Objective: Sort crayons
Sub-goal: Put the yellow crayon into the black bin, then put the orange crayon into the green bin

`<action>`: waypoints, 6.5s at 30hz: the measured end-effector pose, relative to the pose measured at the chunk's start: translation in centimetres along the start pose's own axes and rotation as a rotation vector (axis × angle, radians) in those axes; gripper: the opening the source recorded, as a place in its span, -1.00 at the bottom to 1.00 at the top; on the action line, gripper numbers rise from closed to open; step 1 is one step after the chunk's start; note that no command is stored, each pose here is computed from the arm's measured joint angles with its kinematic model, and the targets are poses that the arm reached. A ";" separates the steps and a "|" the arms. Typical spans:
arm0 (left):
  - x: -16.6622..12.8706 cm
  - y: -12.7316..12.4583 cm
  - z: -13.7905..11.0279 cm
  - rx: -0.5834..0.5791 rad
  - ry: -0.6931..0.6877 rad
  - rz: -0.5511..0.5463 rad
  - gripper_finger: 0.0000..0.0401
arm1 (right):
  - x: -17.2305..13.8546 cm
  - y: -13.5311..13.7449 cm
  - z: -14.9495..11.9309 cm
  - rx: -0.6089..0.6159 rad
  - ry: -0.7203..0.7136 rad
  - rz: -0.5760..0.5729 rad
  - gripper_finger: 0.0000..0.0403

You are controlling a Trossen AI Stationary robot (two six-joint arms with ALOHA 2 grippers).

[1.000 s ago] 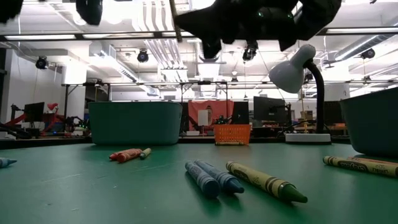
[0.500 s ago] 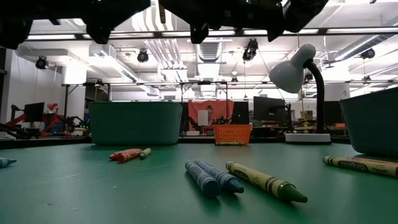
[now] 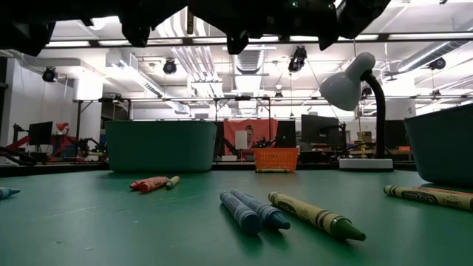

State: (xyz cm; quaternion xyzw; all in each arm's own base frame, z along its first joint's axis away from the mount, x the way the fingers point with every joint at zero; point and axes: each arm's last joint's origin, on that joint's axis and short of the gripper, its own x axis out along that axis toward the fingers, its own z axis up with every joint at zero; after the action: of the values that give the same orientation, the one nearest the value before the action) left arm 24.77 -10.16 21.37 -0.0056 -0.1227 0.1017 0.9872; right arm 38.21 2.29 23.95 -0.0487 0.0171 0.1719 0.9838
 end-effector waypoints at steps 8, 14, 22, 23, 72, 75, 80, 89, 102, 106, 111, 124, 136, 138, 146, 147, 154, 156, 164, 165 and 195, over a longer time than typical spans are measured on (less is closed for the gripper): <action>0.2 0.0 -0.2 0.007 0.012 0.056 -0.56 | 0.0 -0.2 -0.2 0.005 0.024 -0.067 -0.95; 0.1 0.2 -0.3 -0.008 0.024 0.109 -0.95 | -0.1 -0.2 -0.4 0.049 0.046 -0.072 -0.88; -0.6 -0.5 0.9 -0.085 0.023 0.071 -0.98 | -0.9 -0.6 0.0 0.110 0.109 -0.083 -0.39; -0.8 -0.8 1.3 -0.099 0.033 0.054 -0.98 | -1.2 -0.7 0.2 0.114 0.121 -0.085 -0.34; -7.1 -6.8 4.2 -0.274 1.917 0.792 -0.66 | -2.5 -1.1 -0.2 0.249 0.295 -0.211 -0.08; -6.6 -6.8 4.9 -0.228 1.863 0.752 -0.67 | -2.5 -1.6 0.2 0.297 0.386 -0.255 -0.08; -5.0 -6.8 6.3 -0.137 1.705 0.625 -0.70 | -2.9 -1.9 1.2 0.323 0.581 -0.348 -0.09; -1.7 -6.9 8.0 0.167 1.321 0.365 -0.78 | -3.9 -1.5 0.9 0.350 0.783 -0.386 -0.18; 0.1 -5.3 6.2 0.348 1.149 0.399 -0.79 | -6.5 1.0 -0.7 0.535 1.181 -0.435 -0.33; 0.3 -4.2 4.6 0.368 1.176 0.423 -0.79 | -7.0 1.9 -0.6 0.606 1.259 -0.363 -0.37; 0.9 -2.6 2.9 0.406 1.206 0.451 -0.79 | -6.4 3.6 0.2 0.721 1.265 -0.273 -0.41; 1.5 0.4 3.7 0.707 1.199 0.441 -0.79 | -4.3 8.6 2.3 1.159 1.273 -0.345 -0.49; 0.0 2.0 8.5 0.606 1.035 0.471 -0.79 | -0.9 12.2 1.4 1.233 1.339 -0.429 -0.54; -0.4 2.3 9.4 0.579 1.014 0.465 -0.79 | -0.7 13.0 0.9 1.238 1.363 -0.437 -0.55; -1.5 3.4 11.8 0.520 0.941 0.464 -0.79 | -1.0 14.7 0.7 1.284 1.404 -0.519 -0.55; -1.6 3.6 12.1 0.524 0.930 0.467 -0.79 | -1.2 14.9 0.7 1.284 1.421 -0.538 -0.56; -1.9 4.2 13.2 0.576 0.836 0.528 -0.79 | -1.9 16.1 0.7 1.222 1.447 -0.605 -0.62; -1.9 4.3 13.3 0.590 0.826 0.532 -0.79 | -1.9 16.2 0.6 1.204 1.425 -0.633 -0.63; -1.8 4.2 13.1 0.603 0.826 0.535 -0.79 | -1.1 16.5 0.0 1.092 1.366 -0.605 -0.62; -1.8 4.2 13.1 0.604 0.827 0.535 -0.79 | -0.9 16.5 -0.2 1.071 1.365 -0.588 -0.63; -1.7 4.0 13.1 0.585 0.808 0.542 -0.79 | 0.5 18.7 -3.3 -0.296 1.358 0.297 -0.35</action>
State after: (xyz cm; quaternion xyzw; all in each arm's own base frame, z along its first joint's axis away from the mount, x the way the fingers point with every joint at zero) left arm 19.18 -6.72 33.56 0.1984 0.3039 0.3712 0.8547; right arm 32.26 19.67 18.99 -0.2754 0.6095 0.2362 0.7049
